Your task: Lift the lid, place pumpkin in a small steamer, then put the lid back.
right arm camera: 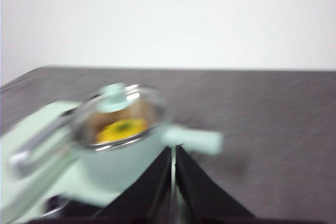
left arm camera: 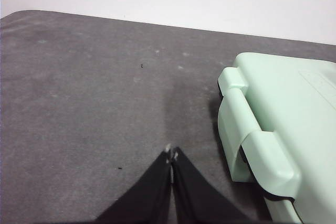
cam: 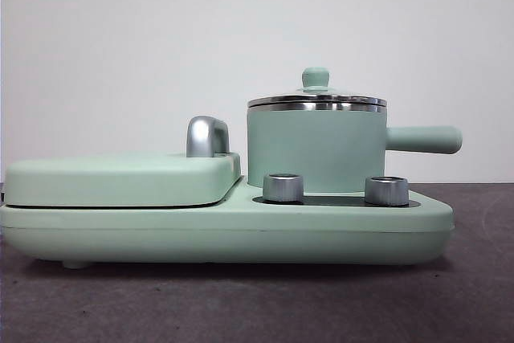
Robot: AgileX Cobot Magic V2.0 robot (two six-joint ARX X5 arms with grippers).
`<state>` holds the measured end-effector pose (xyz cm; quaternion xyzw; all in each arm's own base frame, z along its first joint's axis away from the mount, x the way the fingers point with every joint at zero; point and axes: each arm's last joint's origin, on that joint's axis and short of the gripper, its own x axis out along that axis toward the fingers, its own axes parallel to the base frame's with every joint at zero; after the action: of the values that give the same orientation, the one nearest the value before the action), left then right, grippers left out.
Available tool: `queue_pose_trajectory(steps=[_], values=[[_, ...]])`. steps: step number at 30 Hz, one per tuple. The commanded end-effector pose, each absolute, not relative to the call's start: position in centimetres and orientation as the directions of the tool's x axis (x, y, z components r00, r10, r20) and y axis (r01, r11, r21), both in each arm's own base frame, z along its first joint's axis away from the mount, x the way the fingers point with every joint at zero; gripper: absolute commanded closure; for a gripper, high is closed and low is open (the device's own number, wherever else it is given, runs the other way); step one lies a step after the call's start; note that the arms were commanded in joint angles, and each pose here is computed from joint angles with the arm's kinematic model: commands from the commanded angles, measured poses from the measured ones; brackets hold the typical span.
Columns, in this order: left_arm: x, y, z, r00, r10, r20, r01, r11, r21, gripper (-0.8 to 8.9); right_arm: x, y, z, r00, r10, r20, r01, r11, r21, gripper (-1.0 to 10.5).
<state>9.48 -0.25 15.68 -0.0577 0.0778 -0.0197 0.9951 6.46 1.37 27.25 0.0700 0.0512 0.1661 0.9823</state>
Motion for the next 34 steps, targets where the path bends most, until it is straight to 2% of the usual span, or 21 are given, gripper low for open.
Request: queue_pose_trajectory(steps=[1, 7, 11, 17, 23, 34], values=[[9.5, -0.2, 15.0, 0.983, -0.049, -0.176, 0.031, 0.994, -0.101, 8.07, 7.5, 1.0, 25.2, 0.962, 0.269, -0.050, -0.261, 0.958, 0.118, 9.4], [9.6, -0.2, 15.0, 0.983, -0.049, -0.176, 0.031, 0.994, -0.101, 8.07, 8.9, 0.5, 20.6, 0.994, 0.104, -0.033, -0.103, 0.994, 0.040, 9.4], [9.6, -0.2, 15.0, 0.983, -0.049, -0.176, 0.031, 0.994, -0.101, 8.07, 9.3, 0.3, 18.4, 0.998, 0.051, -0.046, -0.049, 0.998, 0.036, 9.4], [9.5, -0.2, 15.0, 0.983, -0.049, -0.176, 0.031, 0.994, -0.101, 8.07, 9.7, 0.4, 15.6, 0.993, 0.049, -0.105, -0.045, 0.998, 0.041, 9.4], [9.6, -0.2, 15.0, 0.983, -0.049, -0.175, 0.031, 0.994, -0.101, 8.07, 9.6, 0.4, 15.0, 0.986, 0.009, -0.168, -0.004, 0.999, 0.032, 9.4], [9.5, -0.3, 15.0, 0.983, -0.049, -0.176, 0.031, 0.994, -0.101, 8.07, 9.6, 0.5, 15.1, 0.988, 0.012, -0.157, -0.007, 1.000, 0.029, 9.4]])
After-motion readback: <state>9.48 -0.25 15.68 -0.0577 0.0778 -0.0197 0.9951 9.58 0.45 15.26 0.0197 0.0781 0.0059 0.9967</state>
